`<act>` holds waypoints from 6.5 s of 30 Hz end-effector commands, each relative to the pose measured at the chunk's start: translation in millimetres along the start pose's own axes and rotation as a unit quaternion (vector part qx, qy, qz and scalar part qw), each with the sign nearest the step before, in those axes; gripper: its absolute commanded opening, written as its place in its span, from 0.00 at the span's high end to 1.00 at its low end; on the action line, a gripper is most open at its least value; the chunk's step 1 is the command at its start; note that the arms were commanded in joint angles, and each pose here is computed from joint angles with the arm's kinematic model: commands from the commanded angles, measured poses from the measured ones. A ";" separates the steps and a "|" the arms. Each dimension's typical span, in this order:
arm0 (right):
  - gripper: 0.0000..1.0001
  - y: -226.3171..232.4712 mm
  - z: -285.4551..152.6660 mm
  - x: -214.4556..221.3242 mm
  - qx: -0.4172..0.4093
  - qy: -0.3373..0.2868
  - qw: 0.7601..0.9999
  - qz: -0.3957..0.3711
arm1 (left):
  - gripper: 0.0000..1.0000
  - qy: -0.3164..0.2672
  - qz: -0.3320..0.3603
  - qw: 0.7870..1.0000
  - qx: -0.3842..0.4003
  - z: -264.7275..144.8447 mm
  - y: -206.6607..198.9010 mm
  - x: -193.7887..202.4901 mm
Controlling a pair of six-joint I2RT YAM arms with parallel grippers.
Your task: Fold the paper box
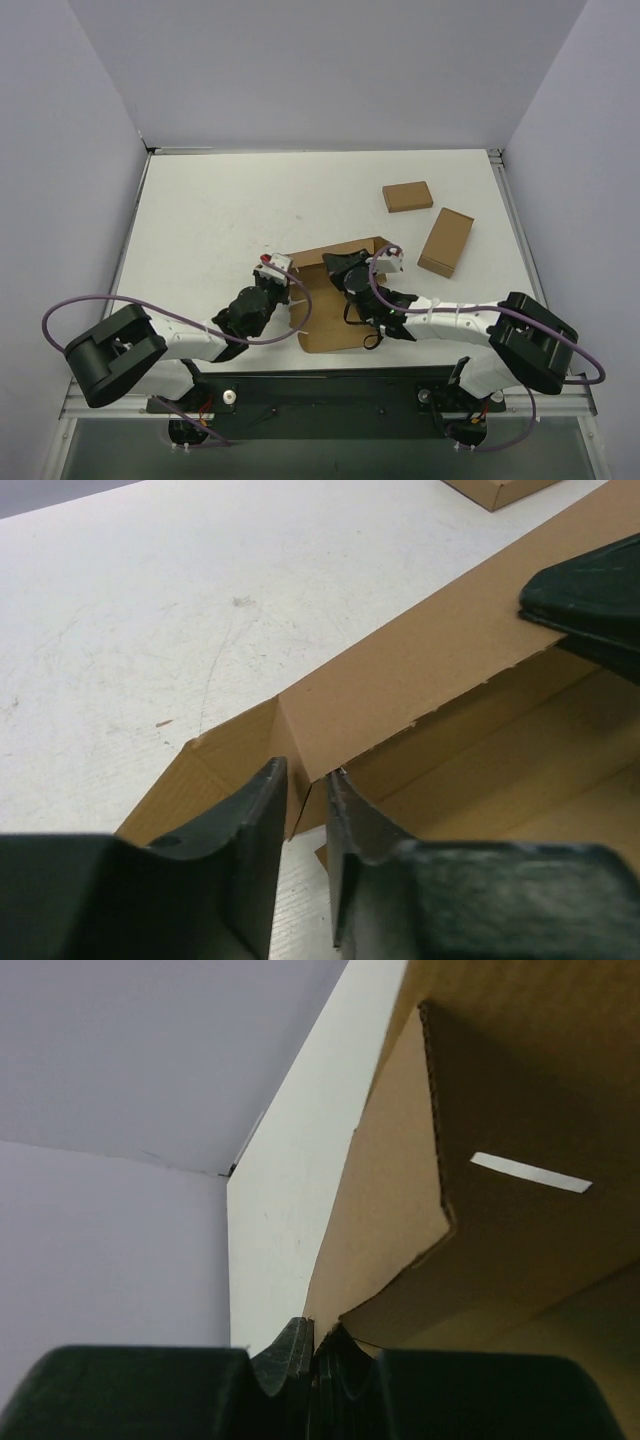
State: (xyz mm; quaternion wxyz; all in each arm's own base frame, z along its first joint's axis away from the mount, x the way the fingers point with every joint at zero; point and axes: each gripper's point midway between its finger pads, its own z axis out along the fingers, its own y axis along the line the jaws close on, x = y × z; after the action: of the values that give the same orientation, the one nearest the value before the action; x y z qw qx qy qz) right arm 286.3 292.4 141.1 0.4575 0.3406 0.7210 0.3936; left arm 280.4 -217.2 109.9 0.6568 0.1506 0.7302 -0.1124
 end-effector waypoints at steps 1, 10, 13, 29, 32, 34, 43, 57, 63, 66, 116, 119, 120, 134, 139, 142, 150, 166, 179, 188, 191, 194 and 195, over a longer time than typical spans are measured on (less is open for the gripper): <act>1.00 -8.4 1.8 -7.5 -0.018 -0.023 0.999 -0.042 | 0.61 -0.057 -0.043 0.997 0.039 -2.1 -15.3 -45.3; 1.00 -20.5 -5.2 4.0 -0.053 0.020 0.996 -0.070 | 0.26 -0.012 -0.089 0.994 0.055 -22.4 9.7 -58.9; 1.00 -25.5 -13.8 10.7 -0.077 0.041 0.993 -0.084 | 0.23 0.011 -0.114 0.993 0.040 -24.1 24.2 -57.9; 1.00 -76.3 -52.9 -2.8 -0.054 0.054 0.992 -0.102 | 0.24 0.067 -0.170 0.980 0.072 -36.0 19.0 -30.7; 1.00 -90.4 -61.2 0.0 -0.047 0.064 0.991 -0.103 | 0.23 0.074 -0.176 0.979 0.075 -32.8 17.6 -32.7; 1.00 -97.3 -65.4 -1.9 -0.039 0.062 0.992 -0.105 | 0.23 0.071 -0.177 0.978 0.087 -31.9 13.2 -35.2; 1.00 -128.4 -86.1 -4.9 0.006 0.066 0.990 -0.125 | 0.23 0.091 -0.173 0.974 0.114 -35.1 3.4 -22.8; 1.00 -39.8 -84.1 -27.7 -0.057 0.026 0.993 -0.102 | 0.18 0.109 -0.205 0.942 0.243 -64.8 -39.2 -0.7; 1.00 -12.7 -70.4 -31.8 -0.075 0.035 0.994 -0.075 | 0.12 0.114 -0.228 0.945 0.204 -68.9 -26.0 11.3; 1.00 -5.3 -64.0 -30.8 -0.086 0.040 0.993 -0.070 | 0.11 0.123 -0.232 0.947 0.183 -65.6 -20.0 19.5; 1.00 -78.9 -39.1 28.1 -0.034 0.112 0.988 -0.098 | 1.00 0.069 -0.098 0.992 -0.031 -9.2 65.2 -4.8; 1.00 -91.9 -45.2 33.7 -0.016 0.119 0.987 -0.107 | 1.00 0.069 -0.105 0.991 -0.036 -12.5 65.6 -1.7; 1.00 -93.5 -46.0 35.2 -0.014 0.121 0.987 -0.107 | 1.00 0.069 -0.108 0.991 -0.038 -13.2 66.0 0.0; 1.00 -77.4 -41.2 13.9 -0.013 0.064 0.993 -0.095 | 0.51 0.079 -0.169 0.982 -0.033 -26.5 57.6 -14.1; 1.00 -80.6 -39.8 6.8 -0.011 0.049 0.995 -0.086 | 0.45 0.097 -0.231 0.968 -0.029 -46.4 47.6 -6.3; 1.00 -81.4 -39.5 7.3 -0.012 0.049 0.995 -0.082 | 0.45 0.118 -0.287 0.951 -0.005 -58.1 26.1 0.7; 1.00 -79.8 -39.2 9.9 -0.017 0.054 0.995 -0.084 | 0.45 0.176 -0.367 0.914 0.013 -70.6 -9.4 48.2; 1.00 -78.2 -41.6 11.9 -0.023 0.060 0.994 -0.085 | 0.53 0.136 -0.375 0.917 0.016 -72.8 -5.0 0.2; 1.00 -77.1 -43.1 13.2 -0.025 0.063 0.994 -0.086 | 0.39 0.121 -0.408 0.902 0.075 -49.4 -34.7 -38.1; 1.00 -73.8 -44.8 14.8 -0.030 0.066 0.993 -0.088 | 0.36 0.121 -0.415 0.898 0.083 -27.1 -37.1 -37.1; 1.00 -74.4 -45.5 14.4 -0.031 0.065 0.993 -0.089 | 0.36 0.129 -0.392 0.909 0.062 -29.9 -28.9 -33.2; 1.00 -74.1 -45.2 14.9 -0.031 0.066 0.993 -0.088 | 0.36 0.128 -0.363 0.923 0.020 -36.8 -9.1 -31.0; 1.00 -73.7 -45.4 15.8 -0.032 0.067 0.993 -0.088 | 0.36 0.125 -0.356 0.926 0.010 -37.9 -4.0 -34.4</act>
State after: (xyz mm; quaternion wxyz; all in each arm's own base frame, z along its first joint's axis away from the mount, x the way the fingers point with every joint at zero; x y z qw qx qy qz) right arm 233.7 266.4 92.8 0.4424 0.2528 0.7508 0.4202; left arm 235.9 -225.1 115.9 0.4280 -0.0993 0.8248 -0.3559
